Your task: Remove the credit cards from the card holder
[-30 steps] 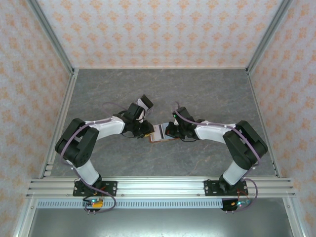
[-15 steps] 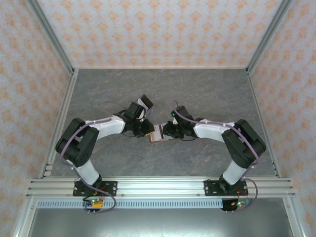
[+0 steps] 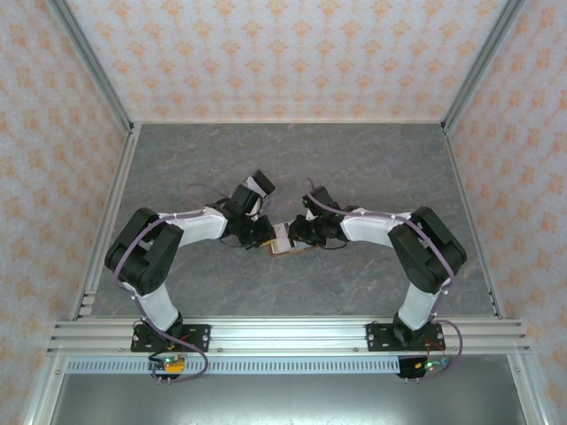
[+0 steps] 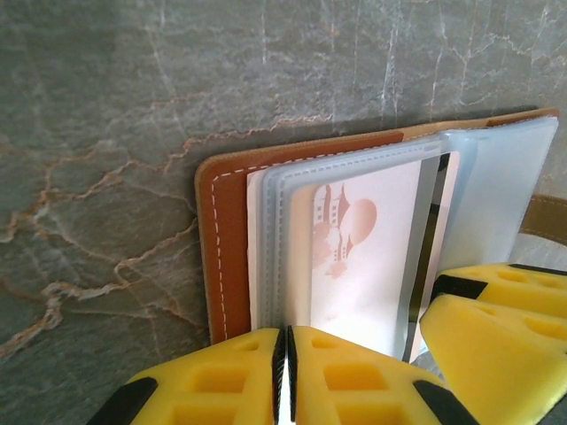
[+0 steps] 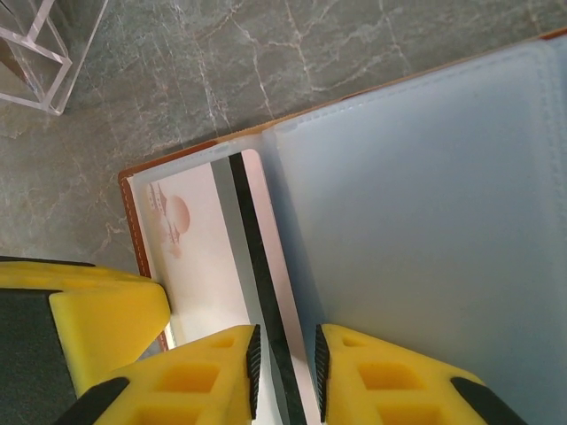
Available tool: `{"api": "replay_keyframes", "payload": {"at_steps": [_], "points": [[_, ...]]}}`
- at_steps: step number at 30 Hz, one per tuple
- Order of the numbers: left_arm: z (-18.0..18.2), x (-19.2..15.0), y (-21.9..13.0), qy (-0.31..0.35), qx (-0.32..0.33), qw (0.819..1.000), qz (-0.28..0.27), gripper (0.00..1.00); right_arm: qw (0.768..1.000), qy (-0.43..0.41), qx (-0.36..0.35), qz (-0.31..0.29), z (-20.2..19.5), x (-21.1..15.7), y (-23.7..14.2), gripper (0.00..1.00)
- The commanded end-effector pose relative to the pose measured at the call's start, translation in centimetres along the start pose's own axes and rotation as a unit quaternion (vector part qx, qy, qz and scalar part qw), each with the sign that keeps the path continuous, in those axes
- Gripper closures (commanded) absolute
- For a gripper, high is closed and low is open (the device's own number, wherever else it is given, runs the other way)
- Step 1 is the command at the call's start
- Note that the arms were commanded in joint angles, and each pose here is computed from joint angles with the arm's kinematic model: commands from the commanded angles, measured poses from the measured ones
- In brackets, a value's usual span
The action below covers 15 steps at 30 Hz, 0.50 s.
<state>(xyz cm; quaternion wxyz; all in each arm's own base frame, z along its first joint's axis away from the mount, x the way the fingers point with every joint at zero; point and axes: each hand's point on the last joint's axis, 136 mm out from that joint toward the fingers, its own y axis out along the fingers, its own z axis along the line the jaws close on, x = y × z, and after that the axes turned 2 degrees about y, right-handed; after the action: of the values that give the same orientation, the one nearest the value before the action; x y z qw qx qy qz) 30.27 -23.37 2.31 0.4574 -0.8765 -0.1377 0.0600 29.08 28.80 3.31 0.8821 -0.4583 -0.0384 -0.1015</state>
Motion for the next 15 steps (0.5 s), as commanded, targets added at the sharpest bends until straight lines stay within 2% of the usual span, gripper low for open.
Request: {"api": "replay_keyframes", "payload": {"at_steps": [1, 8, 15], "points": [[2.3, -0.5, 0.6, -0.001, 0.051, 0.999, 0.004, 0.87, 1.000, -0.006, -0.016, 0.002, -0.6, 0.1, 0.3, 0.74], [2.9, -0.7, 0.9, -0.004, 0.060, 0.998, 0.008, 0.88, 0.999, -0.001, 0.050, 0.010, 1.0, 0.2, 0.2, 0.80], [3.1, -0.7, 1.0, -0.004, 0.064, 0.998, 0.007, 0.89, 0.998, 0.004, 0.057, 0.011, 0.6, 0.3, 0.2, 0.88]]}}
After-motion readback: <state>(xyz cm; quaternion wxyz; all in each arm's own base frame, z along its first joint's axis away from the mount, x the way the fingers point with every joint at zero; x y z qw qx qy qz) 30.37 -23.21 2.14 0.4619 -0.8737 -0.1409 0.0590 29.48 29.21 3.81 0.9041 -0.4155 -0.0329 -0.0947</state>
